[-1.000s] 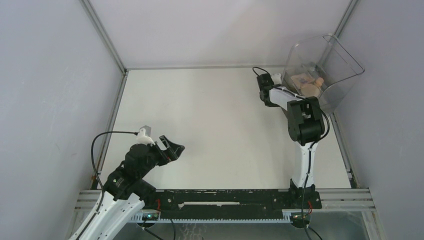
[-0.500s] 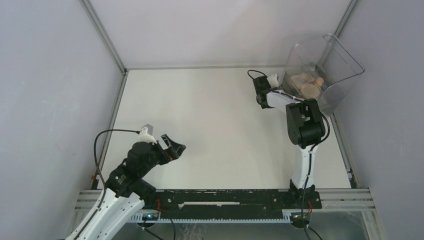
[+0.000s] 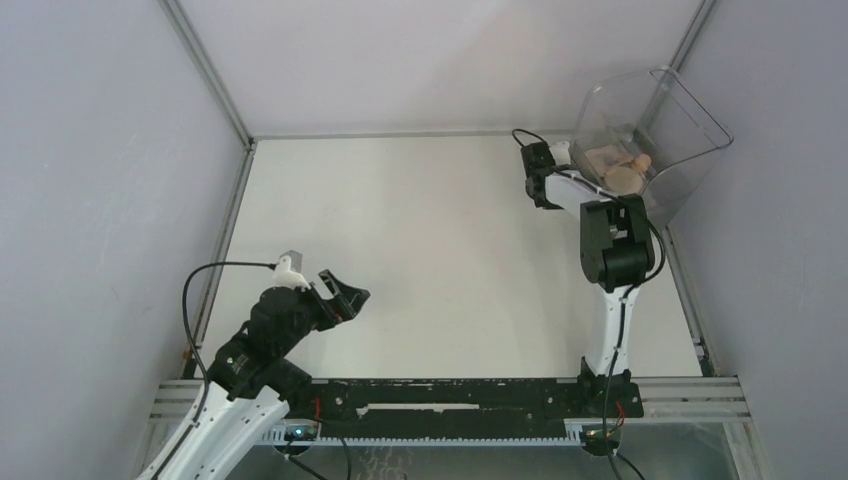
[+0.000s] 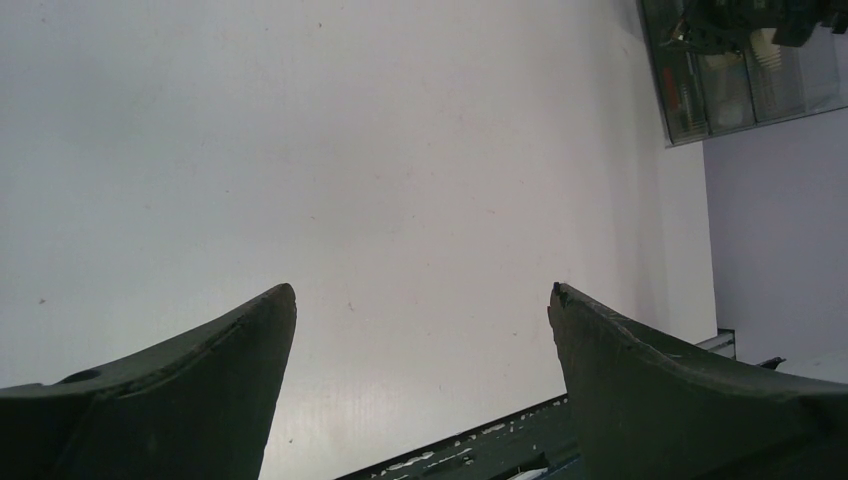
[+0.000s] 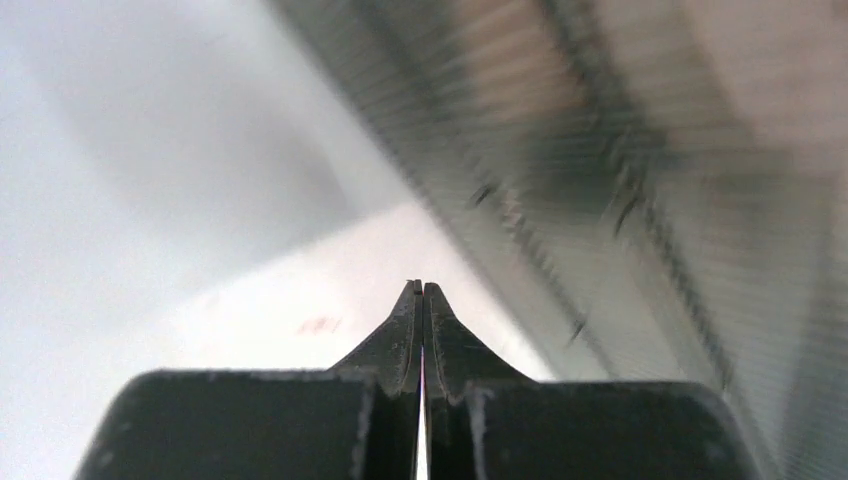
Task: Organize the makeup
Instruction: Close the drawer in the storage box, then reset both arms
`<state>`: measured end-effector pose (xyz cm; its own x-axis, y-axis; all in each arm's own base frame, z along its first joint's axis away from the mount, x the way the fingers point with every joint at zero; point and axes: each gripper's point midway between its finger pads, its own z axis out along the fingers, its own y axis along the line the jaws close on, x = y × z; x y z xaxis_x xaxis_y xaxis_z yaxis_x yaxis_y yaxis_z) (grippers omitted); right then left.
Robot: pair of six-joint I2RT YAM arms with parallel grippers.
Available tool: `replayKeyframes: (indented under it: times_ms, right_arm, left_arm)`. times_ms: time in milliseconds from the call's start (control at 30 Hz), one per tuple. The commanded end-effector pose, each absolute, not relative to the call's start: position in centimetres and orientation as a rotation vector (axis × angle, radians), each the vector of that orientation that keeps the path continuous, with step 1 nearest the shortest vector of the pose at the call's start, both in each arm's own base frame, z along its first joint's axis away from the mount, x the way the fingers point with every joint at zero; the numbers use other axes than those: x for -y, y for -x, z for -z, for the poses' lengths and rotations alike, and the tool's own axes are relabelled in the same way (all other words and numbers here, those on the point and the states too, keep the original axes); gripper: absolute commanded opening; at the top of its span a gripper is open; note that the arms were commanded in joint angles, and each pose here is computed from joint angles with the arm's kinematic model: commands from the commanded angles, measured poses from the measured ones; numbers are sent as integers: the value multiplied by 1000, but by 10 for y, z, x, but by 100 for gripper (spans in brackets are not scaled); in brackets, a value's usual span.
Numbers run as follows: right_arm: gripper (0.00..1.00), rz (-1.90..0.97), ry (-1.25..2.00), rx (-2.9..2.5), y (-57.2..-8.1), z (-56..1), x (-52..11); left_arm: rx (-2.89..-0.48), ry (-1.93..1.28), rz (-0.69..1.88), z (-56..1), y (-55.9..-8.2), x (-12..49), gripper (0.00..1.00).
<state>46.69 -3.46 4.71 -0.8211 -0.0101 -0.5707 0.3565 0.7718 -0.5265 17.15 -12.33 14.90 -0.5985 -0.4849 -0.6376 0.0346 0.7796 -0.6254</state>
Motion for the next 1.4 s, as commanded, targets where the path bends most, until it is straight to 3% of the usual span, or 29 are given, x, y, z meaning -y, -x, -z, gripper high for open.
replayKeyframes:
  times_ms: [0, 33, 200, 267, 300, 333, 367, 533, 800, 1367]
  right_arm:
    - [0, 363, -87, -2333, -459, -126, -80]
    - [1, 283, -53, -2301, -450, -142, -104]
    - [30, -13, 91, -2229, -375, -217, -198]
    - [53, -153, 183, -2191, -328, -247, -234]
    - [74, -213, 225, -2171, -307, -256, -246]
    - [88, -276, 240, -2151, -287, -265, -253]
    - [92, -334, 256, -2140, -269, -271, -257]
    - [95, -446, 165, -2147, -215, -273, -224]
    - [95, -478, -4, -2155, -176, -251, -161]
    - [95, -591, -166, -2062, -171, -236, -144]
  left_arm:
    - [-2066, 307, 789, -161, -178, 130, 100]
    - [-2069, 301, 790, -162, -179, 132, 100]
    - [-2058, 285, 768, -172, -180, 129, 100]
    - [-2056, 295, 737, -170, -180, 124, 100]
    - [-2058, 299, 720, -168, -180, 121, 100]
    - [-2058, 301, 704, -167, -181, 118, 100]
    - [-2058, 299, 693, -167, -181, 117, 100]
    - [-2037, 300, 677, -181, -179, 111, 100]
    - [-1995, 358, 623, -207, -170, 91, 100]
    - [-1861, 365, 679, -229, -159, 80, 100]
